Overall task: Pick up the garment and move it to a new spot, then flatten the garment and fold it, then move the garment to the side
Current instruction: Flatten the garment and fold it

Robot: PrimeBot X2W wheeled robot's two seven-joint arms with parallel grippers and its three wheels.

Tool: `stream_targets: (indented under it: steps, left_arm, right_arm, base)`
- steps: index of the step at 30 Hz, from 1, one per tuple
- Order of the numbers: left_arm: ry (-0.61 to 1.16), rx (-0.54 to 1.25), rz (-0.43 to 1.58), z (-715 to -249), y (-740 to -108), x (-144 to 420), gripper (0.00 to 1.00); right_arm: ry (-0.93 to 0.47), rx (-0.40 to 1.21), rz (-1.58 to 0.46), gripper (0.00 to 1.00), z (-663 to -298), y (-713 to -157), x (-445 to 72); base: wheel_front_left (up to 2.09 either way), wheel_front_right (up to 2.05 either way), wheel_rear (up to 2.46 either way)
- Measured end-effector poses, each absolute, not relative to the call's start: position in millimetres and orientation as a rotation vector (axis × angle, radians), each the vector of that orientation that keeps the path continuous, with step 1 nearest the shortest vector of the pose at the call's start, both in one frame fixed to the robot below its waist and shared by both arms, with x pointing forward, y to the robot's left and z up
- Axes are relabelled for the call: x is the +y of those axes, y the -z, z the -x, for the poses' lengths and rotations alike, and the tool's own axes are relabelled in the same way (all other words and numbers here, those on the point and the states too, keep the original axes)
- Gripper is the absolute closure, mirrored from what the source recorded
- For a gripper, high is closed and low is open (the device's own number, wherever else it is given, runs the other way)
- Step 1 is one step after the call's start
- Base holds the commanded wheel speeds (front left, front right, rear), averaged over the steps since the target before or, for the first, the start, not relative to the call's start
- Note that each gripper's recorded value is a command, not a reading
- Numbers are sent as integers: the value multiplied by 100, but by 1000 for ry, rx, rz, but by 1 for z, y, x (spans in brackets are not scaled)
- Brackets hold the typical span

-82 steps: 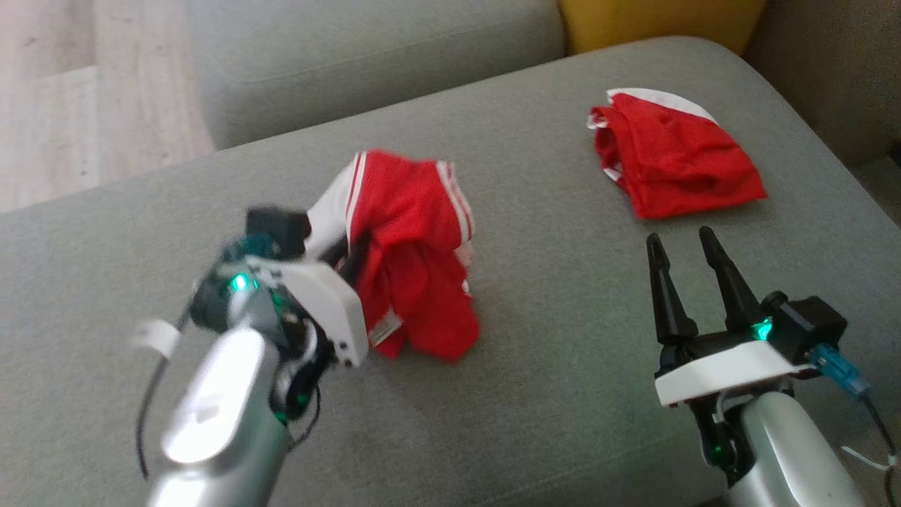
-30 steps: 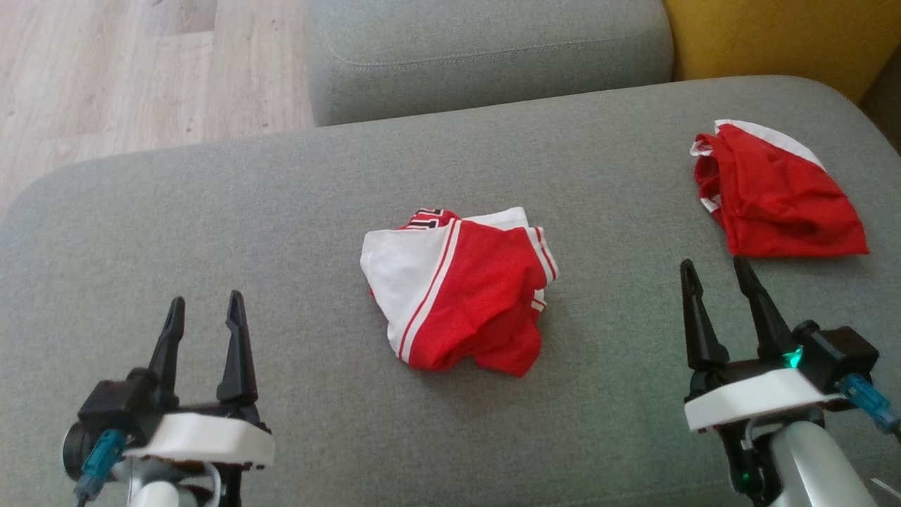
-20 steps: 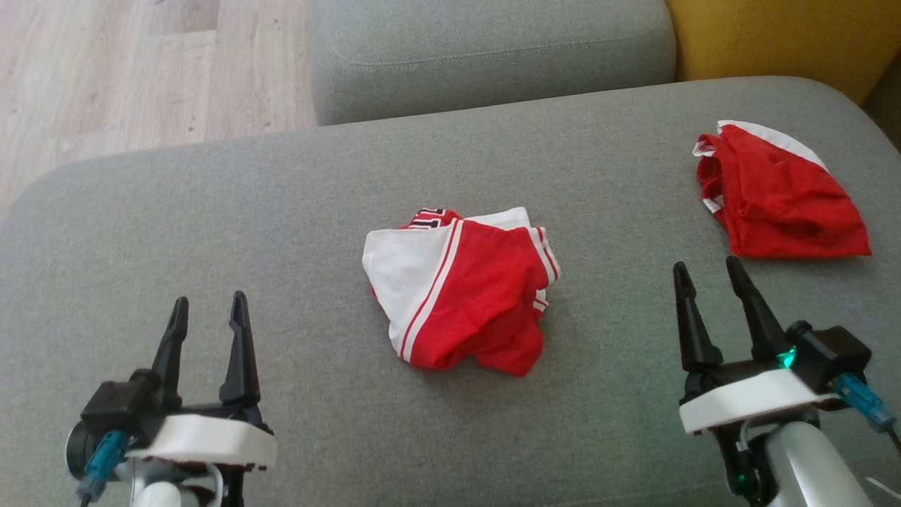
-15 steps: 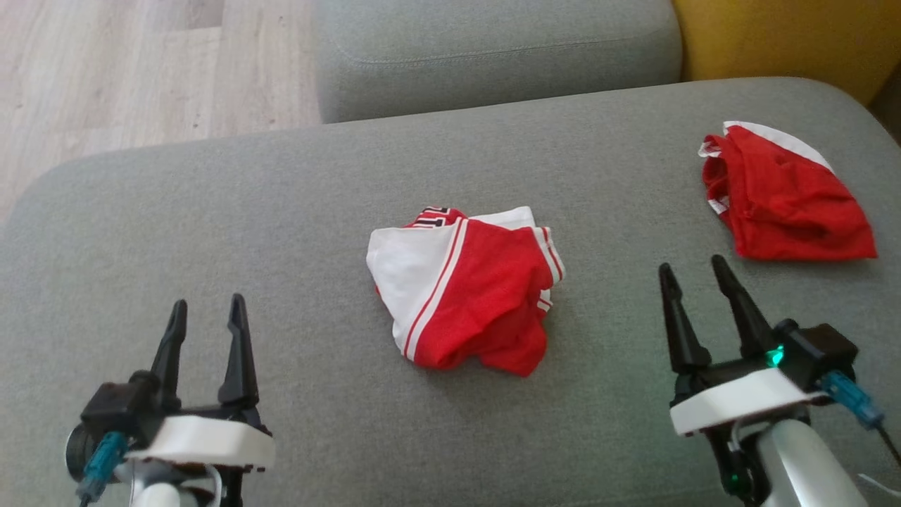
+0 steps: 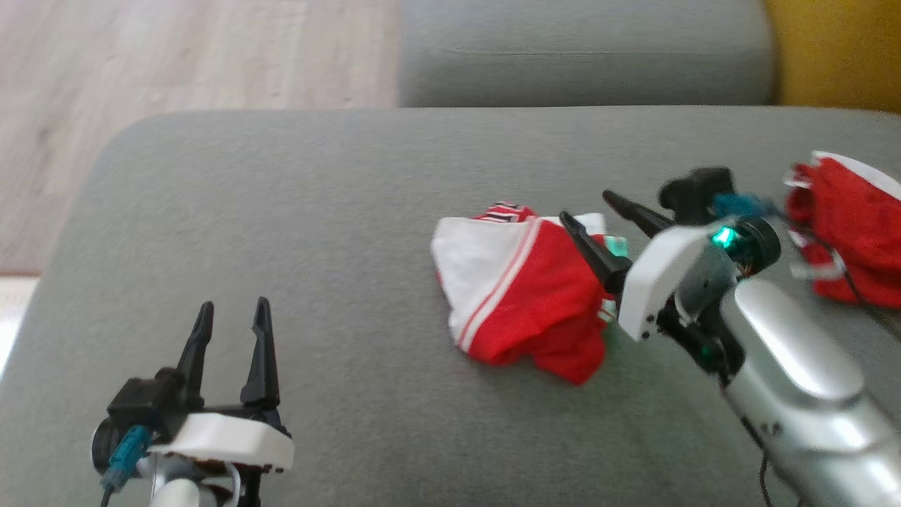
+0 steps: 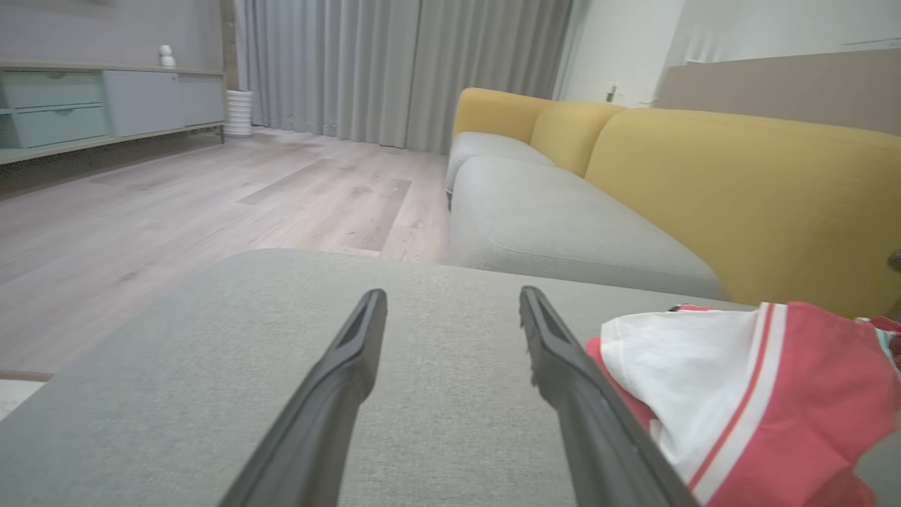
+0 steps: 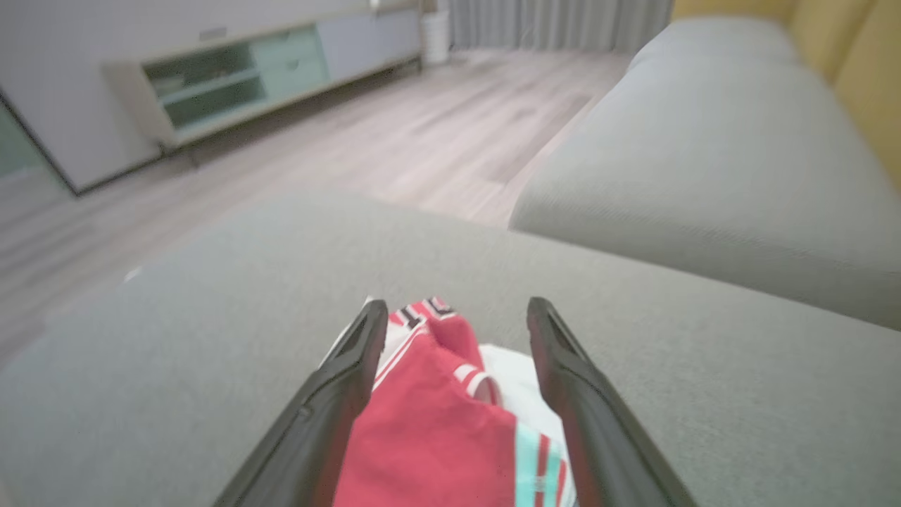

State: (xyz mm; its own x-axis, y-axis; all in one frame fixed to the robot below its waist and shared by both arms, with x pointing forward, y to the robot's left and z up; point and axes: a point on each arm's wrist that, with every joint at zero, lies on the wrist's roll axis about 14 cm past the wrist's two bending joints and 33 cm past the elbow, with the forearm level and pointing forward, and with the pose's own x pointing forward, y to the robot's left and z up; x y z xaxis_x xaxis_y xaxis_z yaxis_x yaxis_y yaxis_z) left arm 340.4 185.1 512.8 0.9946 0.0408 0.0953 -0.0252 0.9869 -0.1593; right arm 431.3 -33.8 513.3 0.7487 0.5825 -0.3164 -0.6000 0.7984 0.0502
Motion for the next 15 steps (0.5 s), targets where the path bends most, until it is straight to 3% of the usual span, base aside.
stream_targets:
  steps: [12,14,15]
  left_arm:
    - [-164,-85,155,-321,-506,222,0]
    - [-185,-84,153,-317,-506,227,0]
    - [-192,-83,153,-316,-505,230,0]
  right_arm:
    - [-728,866,161,0,-427,-446,-12]
    - [-756,911,154,100,-421,-441,-4]
    - [-770,925,162,100,-417,-439,-1]
  base:
    - [0,0,0]
    - [0,0,0]
    - [0,0,0]
